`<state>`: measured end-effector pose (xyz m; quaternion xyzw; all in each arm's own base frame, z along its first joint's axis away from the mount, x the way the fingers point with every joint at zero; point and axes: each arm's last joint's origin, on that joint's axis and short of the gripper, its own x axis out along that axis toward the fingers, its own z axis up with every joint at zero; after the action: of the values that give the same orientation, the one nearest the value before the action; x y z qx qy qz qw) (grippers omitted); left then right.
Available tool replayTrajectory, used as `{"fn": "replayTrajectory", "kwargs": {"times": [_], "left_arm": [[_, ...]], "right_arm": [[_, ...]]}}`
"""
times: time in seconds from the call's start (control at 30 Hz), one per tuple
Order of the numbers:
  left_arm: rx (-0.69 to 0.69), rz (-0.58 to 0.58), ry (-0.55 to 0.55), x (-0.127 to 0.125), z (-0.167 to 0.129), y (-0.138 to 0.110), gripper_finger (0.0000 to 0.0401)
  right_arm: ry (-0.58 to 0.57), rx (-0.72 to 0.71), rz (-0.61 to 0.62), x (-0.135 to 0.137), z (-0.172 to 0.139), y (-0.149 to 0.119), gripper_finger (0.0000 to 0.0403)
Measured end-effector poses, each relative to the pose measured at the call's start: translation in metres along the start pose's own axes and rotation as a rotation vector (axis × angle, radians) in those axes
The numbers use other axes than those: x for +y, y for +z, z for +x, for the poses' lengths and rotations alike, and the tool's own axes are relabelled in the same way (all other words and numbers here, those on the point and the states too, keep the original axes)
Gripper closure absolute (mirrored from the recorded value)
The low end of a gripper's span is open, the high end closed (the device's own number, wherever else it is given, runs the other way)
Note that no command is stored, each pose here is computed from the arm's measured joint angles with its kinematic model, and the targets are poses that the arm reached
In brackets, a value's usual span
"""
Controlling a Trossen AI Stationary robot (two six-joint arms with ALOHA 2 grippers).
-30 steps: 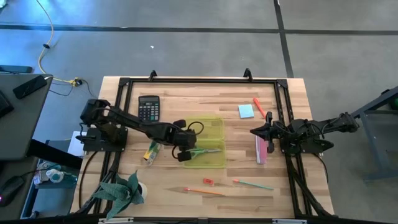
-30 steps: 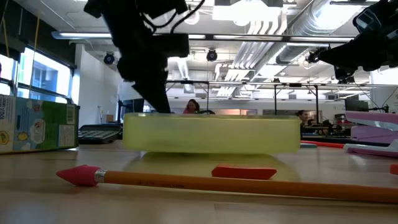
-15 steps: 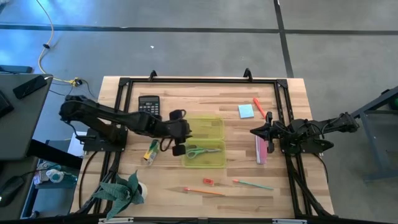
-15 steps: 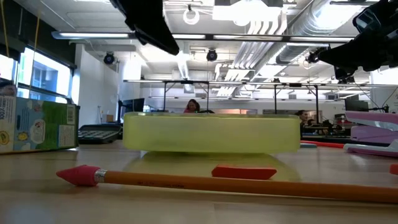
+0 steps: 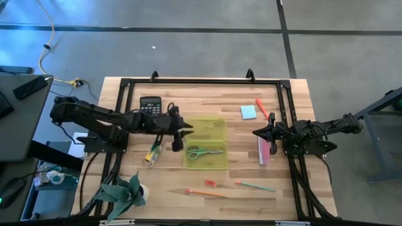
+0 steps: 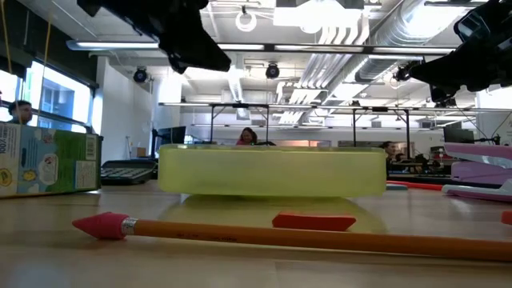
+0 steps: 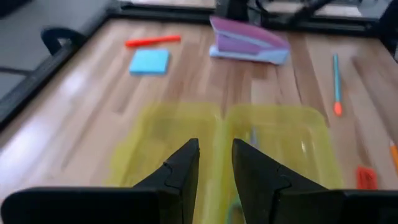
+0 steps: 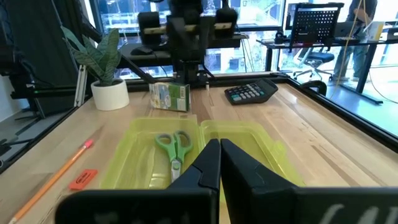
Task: Pack school essentials
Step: Put the orange pen into the yellow supply box
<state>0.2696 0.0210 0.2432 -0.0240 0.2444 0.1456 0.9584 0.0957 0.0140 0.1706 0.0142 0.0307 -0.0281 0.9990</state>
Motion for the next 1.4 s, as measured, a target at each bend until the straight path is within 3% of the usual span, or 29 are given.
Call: {"fn": "replayTrajectory", "kwargs": {"times": [0.4,0.97,1.23,1.4], "left_arm": [[-0.156,-0.013,-0.009,0.053,-0.004,0.019,0.0316],[-0.281,0.101,0.040,0.057,-0.006,0.031,0.0316],[-0.327,0.114,0.080,0.066,-0.007,0.036,0.0316],[-0.331,0.104,0.100,0.072,-0.008,0.036,0.0316]], "right_arm": [[0.000,0.004,-0.001,0.000,0.000,0.000,0.0403],[-0.009,-0.003,0.001,0.000,0.000,0.000,0.0403],[-0.013,-0.080,0.116,0.000,0.000,0.008,0.0403],[-0.035,-0.113,0.064,-0.001,0.000,0.011,0.0403]]}}
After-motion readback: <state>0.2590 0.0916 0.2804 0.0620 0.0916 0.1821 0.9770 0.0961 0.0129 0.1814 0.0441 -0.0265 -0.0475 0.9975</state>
